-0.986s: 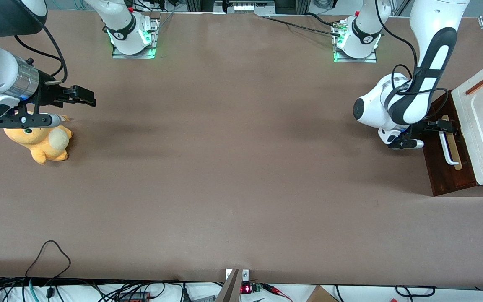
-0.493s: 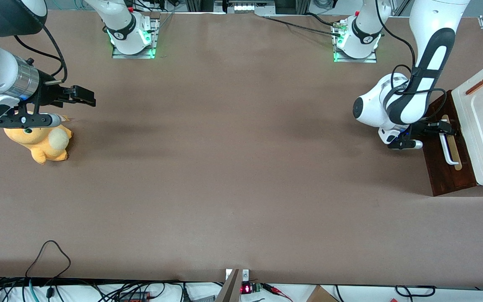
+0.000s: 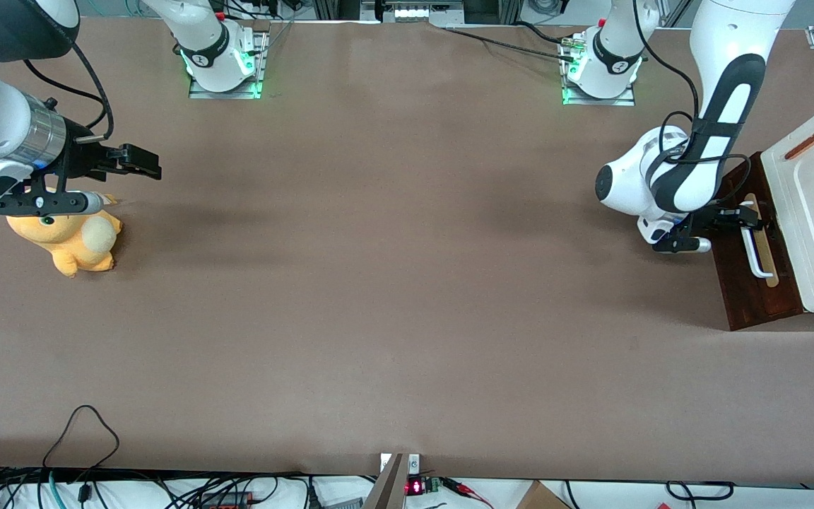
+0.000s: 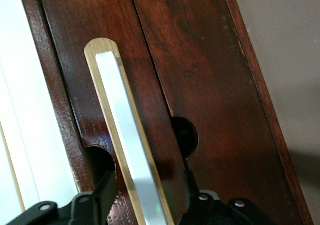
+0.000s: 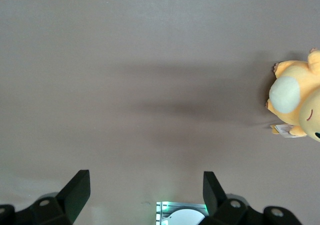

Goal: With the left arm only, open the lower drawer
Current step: 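Close the left gripper around the lower drawer's white bar handle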

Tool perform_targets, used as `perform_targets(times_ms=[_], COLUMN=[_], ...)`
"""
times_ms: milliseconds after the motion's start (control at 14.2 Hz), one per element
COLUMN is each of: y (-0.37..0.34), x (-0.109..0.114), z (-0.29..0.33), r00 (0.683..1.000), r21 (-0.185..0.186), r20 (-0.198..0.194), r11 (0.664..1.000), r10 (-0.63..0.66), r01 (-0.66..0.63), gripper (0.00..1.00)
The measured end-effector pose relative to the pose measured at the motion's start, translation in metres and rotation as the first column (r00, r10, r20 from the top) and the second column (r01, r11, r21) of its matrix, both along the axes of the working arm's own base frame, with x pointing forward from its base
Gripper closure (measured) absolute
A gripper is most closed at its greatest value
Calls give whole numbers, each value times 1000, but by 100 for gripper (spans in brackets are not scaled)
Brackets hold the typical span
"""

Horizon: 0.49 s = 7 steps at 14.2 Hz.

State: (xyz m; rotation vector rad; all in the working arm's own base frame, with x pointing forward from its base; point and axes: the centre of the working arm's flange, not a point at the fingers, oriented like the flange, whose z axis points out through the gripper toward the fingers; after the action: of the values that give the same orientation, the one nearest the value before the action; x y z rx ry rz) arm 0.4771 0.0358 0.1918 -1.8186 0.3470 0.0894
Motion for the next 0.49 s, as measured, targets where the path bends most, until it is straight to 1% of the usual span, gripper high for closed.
perform_targets(times_ms=[70, 211, 282, 352, 423, 493], y=[0, 0, 0, 0, 0, 0], x=[0, 0, -1, -1, -1, -1], z=[0, -2, -2, -2, -3, -3], r00=[1000, 1000, 1000, 1000, 1000, 1000], r21=[0, -1, -1, -1, -2, -2], r20=[-1, -2, -3, -2, 2, 8], r11=[1000, 1000, 1000, 1000, 1000, 1000], r10=[0, 0, 1, 1, 3, 4], r01=[0, 0, -1, -1, -3, -4], gripper=[44, 55, 55, 59, 59, 66])
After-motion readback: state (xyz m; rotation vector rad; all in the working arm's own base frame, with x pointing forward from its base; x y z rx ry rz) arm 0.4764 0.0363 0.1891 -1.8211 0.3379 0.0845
